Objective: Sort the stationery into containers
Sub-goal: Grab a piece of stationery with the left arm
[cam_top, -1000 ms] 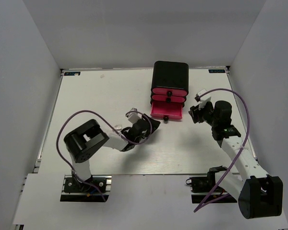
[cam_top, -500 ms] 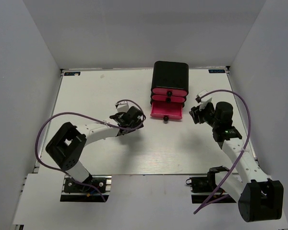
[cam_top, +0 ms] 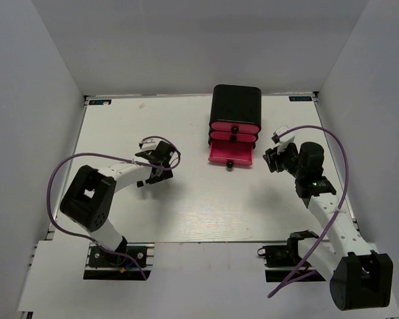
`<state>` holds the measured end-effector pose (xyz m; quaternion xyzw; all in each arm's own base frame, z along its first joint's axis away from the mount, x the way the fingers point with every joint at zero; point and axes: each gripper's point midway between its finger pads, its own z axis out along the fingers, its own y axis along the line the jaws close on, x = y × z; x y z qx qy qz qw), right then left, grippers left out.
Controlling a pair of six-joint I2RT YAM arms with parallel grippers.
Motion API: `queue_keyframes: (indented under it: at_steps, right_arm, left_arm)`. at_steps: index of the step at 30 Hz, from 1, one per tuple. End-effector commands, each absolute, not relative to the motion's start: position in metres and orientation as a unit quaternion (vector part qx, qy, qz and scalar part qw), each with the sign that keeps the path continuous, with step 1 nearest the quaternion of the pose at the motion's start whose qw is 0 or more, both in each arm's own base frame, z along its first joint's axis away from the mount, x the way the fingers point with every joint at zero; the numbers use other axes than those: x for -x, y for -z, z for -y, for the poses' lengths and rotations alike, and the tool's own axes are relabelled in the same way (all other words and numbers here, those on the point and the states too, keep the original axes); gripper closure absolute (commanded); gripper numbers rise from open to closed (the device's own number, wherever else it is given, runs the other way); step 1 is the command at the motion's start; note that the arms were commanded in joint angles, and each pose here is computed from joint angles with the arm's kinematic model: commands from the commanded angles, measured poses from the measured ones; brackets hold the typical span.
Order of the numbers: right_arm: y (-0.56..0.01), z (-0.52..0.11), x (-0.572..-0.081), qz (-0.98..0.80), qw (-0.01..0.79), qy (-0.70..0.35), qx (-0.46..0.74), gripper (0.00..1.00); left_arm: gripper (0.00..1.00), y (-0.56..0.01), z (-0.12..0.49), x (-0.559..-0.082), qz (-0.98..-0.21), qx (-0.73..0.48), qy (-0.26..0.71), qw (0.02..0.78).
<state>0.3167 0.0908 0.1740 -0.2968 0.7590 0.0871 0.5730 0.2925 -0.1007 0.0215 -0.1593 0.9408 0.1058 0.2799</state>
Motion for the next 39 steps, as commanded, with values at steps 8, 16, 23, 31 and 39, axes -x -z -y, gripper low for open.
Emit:
queue_keyframes:
  at_steps: [8,16,23,31,39]
  right_arm:
    - [-0.183,-0.088,-0.319,-0.746,0.590,-0.081,0.298,0.44]
    - [-0.181,-0.089,-0.319,-0.747,0.588,-0.081,0.299,0.44]
    - [-0.182,-0.088,-0.319,-0.747,0.590,-0.078,0.298,0.44]
    - [-0.183,-0.089,-0.319,-0.745,0.591,-0.081,0.300,0.44]
    - [-0.182,-0.090,-0.318,-0.746,0.589,-0.083,0.300,0.44]
  left_arm:
    - [0.00,-0.021,0.130,-0.320,-0.955,0.087,-0.033,0.281]
    - [0.04,-0.008,0.136,-0.326,-0.965,0.048,-0.021,0.259]
    - [0.43,0.001,0.144,-0.320,-0.971,0.035,0.008,0.238]
    - [0.69,-0.004,0.154,-0.307,-0.972,0.014,0.044,0.231]
    - [0.31,-0.025,0.147,-0.319,-0.966,0.026,0.034,0.257]
